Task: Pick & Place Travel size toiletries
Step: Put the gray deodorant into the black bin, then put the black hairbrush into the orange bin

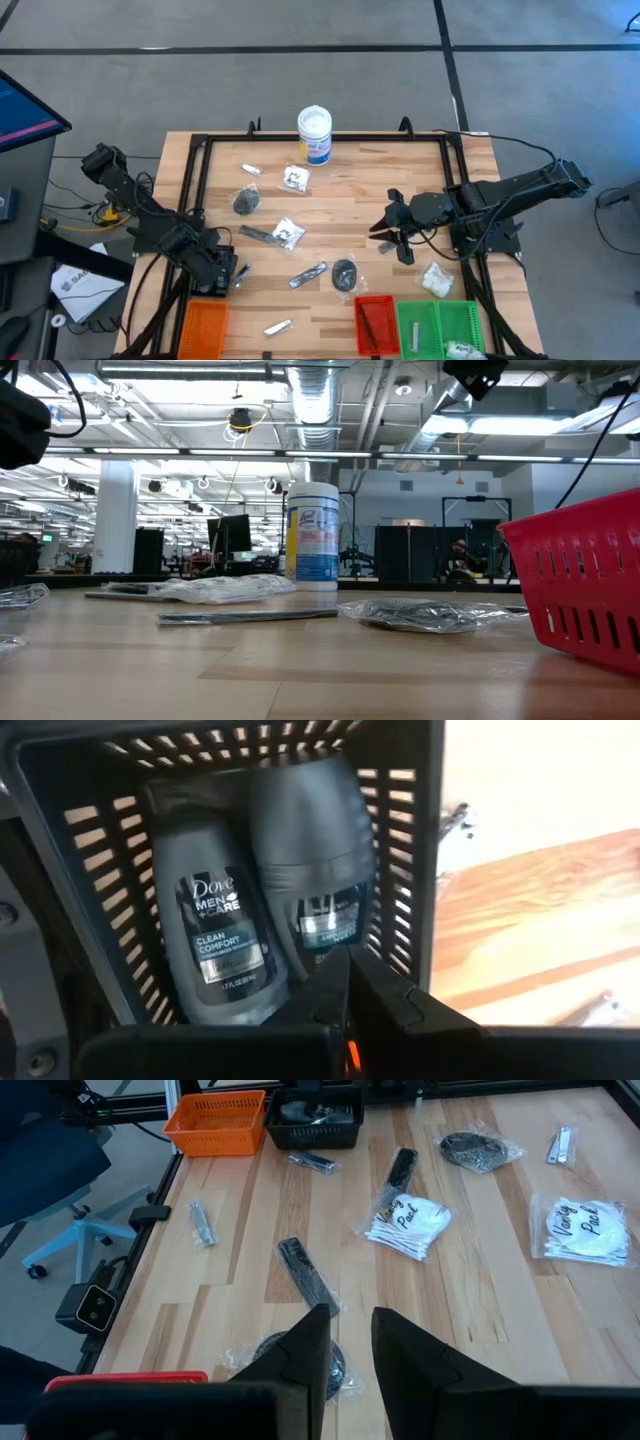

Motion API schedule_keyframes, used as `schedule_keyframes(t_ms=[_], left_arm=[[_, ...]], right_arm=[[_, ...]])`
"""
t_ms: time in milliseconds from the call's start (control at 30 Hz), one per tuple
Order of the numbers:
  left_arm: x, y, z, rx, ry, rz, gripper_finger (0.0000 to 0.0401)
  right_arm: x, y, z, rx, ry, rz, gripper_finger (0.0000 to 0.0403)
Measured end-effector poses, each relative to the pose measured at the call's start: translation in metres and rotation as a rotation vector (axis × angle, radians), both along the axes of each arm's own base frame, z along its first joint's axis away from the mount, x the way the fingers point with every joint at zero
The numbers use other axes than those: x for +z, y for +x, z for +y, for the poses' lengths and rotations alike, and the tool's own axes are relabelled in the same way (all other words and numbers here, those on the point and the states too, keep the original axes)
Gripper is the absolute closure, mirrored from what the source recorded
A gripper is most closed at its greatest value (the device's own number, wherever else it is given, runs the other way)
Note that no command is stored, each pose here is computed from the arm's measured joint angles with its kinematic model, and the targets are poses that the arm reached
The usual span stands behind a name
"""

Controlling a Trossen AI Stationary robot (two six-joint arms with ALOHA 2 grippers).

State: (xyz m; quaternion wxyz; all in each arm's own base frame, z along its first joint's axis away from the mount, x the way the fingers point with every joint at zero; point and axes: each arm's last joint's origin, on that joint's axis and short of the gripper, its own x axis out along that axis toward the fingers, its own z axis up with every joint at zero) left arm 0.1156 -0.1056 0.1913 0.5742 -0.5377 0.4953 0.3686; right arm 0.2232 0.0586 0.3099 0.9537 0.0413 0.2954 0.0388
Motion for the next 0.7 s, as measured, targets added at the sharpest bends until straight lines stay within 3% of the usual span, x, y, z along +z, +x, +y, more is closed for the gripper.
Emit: schedule_keyframes(t_ms=[700], left_arm=[[0.028,0.025,0.015,0.045,0.203,-0.260,0.0400]], right_arm=[[0.000,0.000,0.000,0.001,0.000,0.000,0.0332]])
